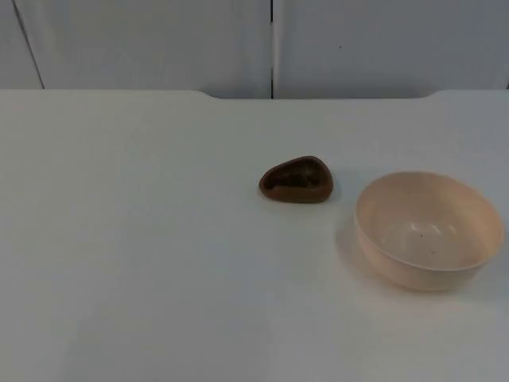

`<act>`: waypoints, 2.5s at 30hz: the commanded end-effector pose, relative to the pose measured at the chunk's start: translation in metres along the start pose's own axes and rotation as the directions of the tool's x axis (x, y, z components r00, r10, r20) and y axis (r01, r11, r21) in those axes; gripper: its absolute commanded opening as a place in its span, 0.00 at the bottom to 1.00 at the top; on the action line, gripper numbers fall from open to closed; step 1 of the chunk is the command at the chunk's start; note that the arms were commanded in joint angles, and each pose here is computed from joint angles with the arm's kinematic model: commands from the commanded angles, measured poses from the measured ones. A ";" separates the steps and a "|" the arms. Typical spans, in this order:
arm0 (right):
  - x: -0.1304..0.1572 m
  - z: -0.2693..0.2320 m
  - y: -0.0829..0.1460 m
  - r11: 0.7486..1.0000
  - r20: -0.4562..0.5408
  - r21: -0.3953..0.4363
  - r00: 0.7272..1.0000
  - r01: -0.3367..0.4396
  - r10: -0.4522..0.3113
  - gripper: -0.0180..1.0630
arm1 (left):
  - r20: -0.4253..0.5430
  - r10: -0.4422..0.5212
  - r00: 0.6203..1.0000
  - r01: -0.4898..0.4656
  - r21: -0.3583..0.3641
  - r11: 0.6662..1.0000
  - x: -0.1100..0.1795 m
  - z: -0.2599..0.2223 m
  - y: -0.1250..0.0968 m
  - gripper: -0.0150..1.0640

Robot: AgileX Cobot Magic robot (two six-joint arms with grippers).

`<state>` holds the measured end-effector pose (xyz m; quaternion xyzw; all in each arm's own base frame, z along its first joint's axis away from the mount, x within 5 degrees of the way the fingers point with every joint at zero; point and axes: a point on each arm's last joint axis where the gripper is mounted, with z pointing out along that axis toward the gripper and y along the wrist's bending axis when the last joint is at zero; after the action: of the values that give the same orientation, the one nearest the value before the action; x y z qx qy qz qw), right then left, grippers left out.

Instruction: Pick up the bowl with the left hand and pour the coffee beans from the cup into the bowl with the right hand.

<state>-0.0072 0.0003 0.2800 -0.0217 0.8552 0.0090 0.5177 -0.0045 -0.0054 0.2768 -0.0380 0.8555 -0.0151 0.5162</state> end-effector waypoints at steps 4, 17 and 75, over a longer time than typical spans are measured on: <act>0.000 0.000 0.000 1.000 0.006 0.006 1.000 0.000 0.000 0.99 | 0.021 -0.004 1.000 0.004 0.001 1.000 -0.016 -0.005 -0.001 0.99; 0.000 0.000 0.000 1.000 0.006 0.006 1.000 0.000 0.000 0.99 | 0.003 -0.013 1.000 0.013 0.013 1.000 -0.049 -0.007 -0.004 0.99; 0.000 0.000 0.000 1.000 0.006 0.006 1.000 0.000 0.000 0.99 | -0.304 -0.054 0.951 0.118 0.198 0.973 -0.127 0.078 -0.022 0.99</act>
<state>-0.0072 0.0003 0.2800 -0.0217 0.8552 0.0090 0.5177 0.1185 -0.0148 0.3510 -0.0215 0.9156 -0.1228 0.3823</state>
